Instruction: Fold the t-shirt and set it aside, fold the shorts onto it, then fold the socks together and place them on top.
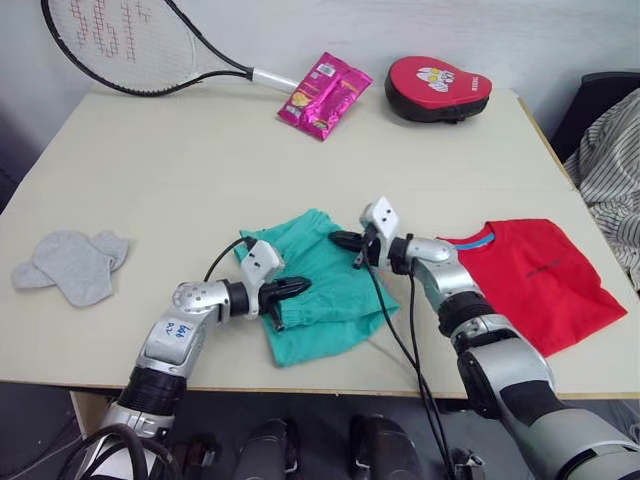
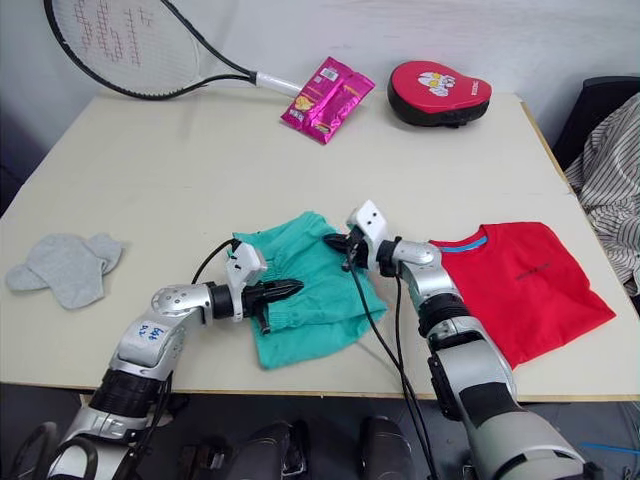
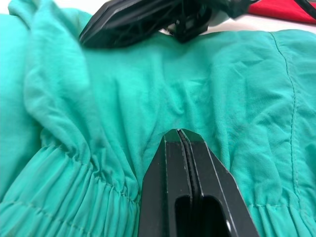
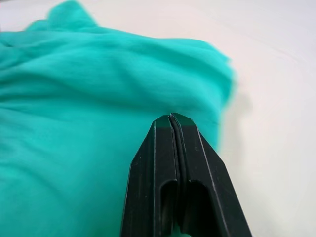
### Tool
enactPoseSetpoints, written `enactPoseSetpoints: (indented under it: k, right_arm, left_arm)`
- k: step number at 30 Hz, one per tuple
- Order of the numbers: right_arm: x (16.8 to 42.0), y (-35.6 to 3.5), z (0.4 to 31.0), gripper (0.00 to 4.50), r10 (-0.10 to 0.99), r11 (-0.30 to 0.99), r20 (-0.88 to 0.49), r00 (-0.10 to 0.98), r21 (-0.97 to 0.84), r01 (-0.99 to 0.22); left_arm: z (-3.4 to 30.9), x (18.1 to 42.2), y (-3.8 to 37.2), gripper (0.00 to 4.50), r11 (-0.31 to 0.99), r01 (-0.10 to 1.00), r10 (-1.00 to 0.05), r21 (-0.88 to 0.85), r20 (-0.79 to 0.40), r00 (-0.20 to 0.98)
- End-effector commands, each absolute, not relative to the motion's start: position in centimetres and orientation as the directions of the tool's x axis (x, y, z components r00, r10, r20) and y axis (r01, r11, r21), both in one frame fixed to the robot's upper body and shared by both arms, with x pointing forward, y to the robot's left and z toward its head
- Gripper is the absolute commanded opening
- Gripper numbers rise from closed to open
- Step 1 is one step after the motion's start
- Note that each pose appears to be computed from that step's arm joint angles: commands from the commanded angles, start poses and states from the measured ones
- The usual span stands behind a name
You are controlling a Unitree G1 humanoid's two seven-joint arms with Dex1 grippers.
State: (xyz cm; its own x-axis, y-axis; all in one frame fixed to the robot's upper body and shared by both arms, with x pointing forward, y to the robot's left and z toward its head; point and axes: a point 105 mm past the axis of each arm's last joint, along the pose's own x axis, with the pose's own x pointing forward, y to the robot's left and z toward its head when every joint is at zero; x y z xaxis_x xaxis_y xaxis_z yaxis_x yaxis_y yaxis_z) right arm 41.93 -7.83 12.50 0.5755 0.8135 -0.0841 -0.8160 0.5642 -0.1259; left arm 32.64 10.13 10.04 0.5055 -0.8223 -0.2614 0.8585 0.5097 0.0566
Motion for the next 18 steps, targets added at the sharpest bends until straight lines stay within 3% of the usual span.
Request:
enactPoseSetpoints:
  k: [1,5,10,13,18]
  right_arm:
    - [42.5,-9.5,14.7,0.02,0.796,0.599,-0.005,0.606,-0.135,-0.789]
    - [40.1,-10.1,17.5,0.02,0.889,0.457,0.094,0.448,-0.132,-0.879]
    - [36.9,-8.1,16.5,0.02,0.935,0.354,0.059,0.349,-0.129,-0.926]
    - [36.0,-7.7,14.3,0.02,0.935,0.351,0.003,0.353,-0.127,-0.928]
    - [33.9,-8.0,11.1,0.02,0.939,0.315,-0.087,0.333,-0.172,-0.933]
  left_arm:
    - [10.4,32.5,10.3,0.0,0.536,0.844,-0.817,0.029,-0.236,0.527]
    - [12.9,32.3,9.7,0.0,0.495,0.865,-0.856,0.083,-0.125,0.502]
    - [16.2,33.7,9.9,0.0,0.546,0.831,-0.837,0.107,0.018,0.547]
    - [16.1,35.9,10.6,0.0,0.636,0.756,-0.766,0.152,0.009,0.643]
    - [13.2,37.3,9.9,0.0,0.633,0.749,-0.74,0.197,-0.129,0.66]
